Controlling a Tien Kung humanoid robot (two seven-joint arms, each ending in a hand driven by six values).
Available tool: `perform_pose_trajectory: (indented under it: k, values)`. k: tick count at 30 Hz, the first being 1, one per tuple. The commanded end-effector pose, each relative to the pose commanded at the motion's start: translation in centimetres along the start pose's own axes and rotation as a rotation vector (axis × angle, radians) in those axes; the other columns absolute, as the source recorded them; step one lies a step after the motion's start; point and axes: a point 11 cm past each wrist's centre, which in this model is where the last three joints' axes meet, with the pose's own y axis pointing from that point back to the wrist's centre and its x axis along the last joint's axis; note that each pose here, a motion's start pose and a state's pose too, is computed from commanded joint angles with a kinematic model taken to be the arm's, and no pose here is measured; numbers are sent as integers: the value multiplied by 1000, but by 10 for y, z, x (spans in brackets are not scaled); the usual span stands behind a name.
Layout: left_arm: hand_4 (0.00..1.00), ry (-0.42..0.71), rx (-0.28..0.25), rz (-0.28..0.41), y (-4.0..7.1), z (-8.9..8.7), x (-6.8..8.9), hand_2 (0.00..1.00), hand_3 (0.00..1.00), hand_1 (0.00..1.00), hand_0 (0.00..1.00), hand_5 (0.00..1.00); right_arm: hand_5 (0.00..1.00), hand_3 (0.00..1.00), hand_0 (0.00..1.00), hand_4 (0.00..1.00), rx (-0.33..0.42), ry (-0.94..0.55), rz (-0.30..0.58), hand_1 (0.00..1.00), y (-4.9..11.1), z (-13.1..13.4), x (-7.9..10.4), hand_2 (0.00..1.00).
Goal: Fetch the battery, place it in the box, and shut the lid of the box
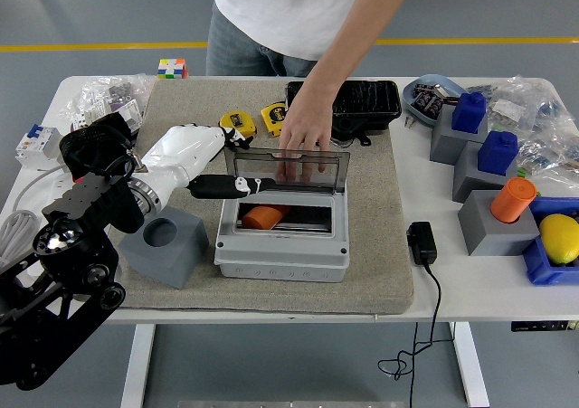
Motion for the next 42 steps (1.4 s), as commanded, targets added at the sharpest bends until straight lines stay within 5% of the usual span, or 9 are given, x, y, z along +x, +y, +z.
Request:
perform_pose_trajectory:
  k: [16,34,42]
  values:
    - [998,105,-33,-119,17,-17,-16,702,714,725,715,998,998,829,820,998,-9,-2,7,803,0,4,3,778]
    - [998,20,-37,-190,27,-45,-10,697,717,729,723,998,998,828,819,998,-4,-11,18,802,-1,0,9,778]
    - [998,48,-86,-169,28,-44,-2,698,714,733,733,998,998,828,819,998,-2,-15,19,801,-1,-2,9,778]
